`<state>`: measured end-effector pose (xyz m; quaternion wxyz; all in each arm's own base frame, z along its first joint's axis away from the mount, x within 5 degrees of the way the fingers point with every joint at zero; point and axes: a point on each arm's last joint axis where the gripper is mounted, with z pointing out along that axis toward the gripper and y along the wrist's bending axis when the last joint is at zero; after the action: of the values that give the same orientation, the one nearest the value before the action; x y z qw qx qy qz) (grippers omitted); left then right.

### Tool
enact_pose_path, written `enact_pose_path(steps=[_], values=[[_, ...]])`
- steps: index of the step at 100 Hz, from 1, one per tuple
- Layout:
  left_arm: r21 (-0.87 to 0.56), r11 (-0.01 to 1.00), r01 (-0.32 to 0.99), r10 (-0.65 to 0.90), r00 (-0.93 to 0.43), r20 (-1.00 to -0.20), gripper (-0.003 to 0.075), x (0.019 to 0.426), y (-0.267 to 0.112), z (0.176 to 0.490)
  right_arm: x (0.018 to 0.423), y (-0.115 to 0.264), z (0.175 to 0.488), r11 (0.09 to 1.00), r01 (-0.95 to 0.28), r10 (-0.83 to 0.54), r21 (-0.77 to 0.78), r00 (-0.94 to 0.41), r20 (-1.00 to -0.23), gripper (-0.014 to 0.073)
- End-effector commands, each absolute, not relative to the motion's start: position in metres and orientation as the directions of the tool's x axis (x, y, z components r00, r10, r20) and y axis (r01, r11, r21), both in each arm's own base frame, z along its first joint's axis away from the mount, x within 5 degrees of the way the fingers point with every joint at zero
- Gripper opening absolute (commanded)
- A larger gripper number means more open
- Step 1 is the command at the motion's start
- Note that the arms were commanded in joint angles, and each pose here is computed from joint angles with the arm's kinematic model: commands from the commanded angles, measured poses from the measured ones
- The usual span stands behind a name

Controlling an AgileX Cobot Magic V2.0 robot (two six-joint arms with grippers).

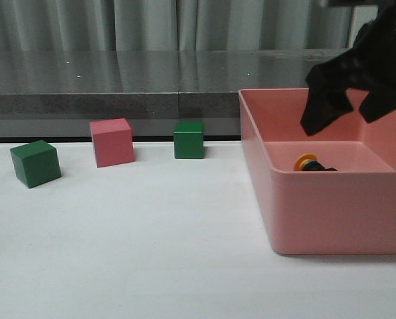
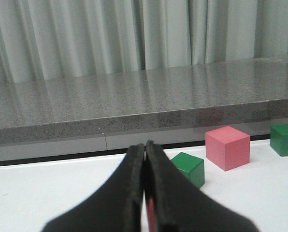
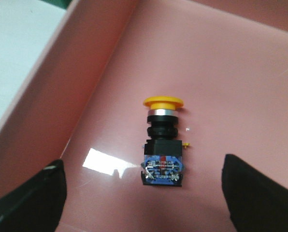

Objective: Place and stand button with both arms
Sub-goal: 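Lower the right gripper into the pink bin and grasp the yellow button, then lift the button out of the bin and carry it toward the cubes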

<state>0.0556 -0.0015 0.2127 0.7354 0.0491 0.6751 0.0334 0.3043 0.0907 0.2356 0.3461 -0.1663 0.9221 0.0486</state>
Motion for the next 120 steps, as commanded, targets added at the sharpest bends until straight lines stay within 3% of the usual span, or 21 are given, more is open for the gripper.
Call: enact_pose_path(steps=[1,30,37,44,61,68,81,96,110,120], values=[[0.109,0.994,0.018,0.105,0.149,-0.983,-0.002,0.055,-0.002,0.206,0.323,0.095,0.242,0.935,-0.35,-0.284,-0.061,-0.634,-0.72,0.0651],[0.109,0.994,0.018,0.105,0.149,-0.983,-0.002,0.055,-0.002,0.206,0.358,0.103,0.19,0.922,-0.379,-0.349,-0.085,-0.712,-0.609,0.0649],[0.109,0.994,0.018,0.105,0.149,-0.983,-0.002,0.055,-0.002,0.206,0.361,0.104,0.18,0.921,-0.382,-0.356,-0.08,-0.736,-0.576,0.0608],[0.109,0.994,0.018,0.105,0.149,-0.983,-0.002,0.055,-0.002,0.206,0.361,0.104,0.176,0.92,-0.384,-0.359,-0.077,-0.752,-0.552,0.0493],[0.109,0.994,0.018,0.105,0.149,-0.983,-0.002,0.055,-0.002,0.206,0.36,0.104,0.185,0.919,-0.387,-0.366,-0.071,-0.776,-0.514,0.0039],[0.109,0.994,0.018,0.105,0.149,-0.983,-0.002,0.055,-0.002,0.206,0.362,0.104,0.2,0.919,-0.387,-0.367,-0.071,-0.779,-0.509,-0.0044],[0.109,0.994,0.018,0.105,0.149,-0.983,-0.002,0.055,-0.002,0.206,0.362,0.108,0.251,0.913,-0.399,-0.372,-0.086,-0.727,-0.577,-0.0048],[0.109,0.994,0.018,0.105,0.149,-0.983,-0.002,0.055,-0.002,0.206,0.354,0.137,0.318,0.842,-0.512,-0.472,-0.171,-0.546,-0.692,-0.0048],[0.109,0.994,0.018,0.105,0.149,-0.983,-0.002,0.055,-0.002,0.206,0.346,0.18,0.341,0.653,-0.703,-0.657,-0.28,-0.343,-0.671,-0.0048],[0.109,0.994,0.018,0.105,0.149,-0.983,-0.002,0.055,-0.002,0.206,0.343,0.212,0.332,0.466,-0.827,-0.762,-0.314,-0.195,-0.617,-0.0048]])
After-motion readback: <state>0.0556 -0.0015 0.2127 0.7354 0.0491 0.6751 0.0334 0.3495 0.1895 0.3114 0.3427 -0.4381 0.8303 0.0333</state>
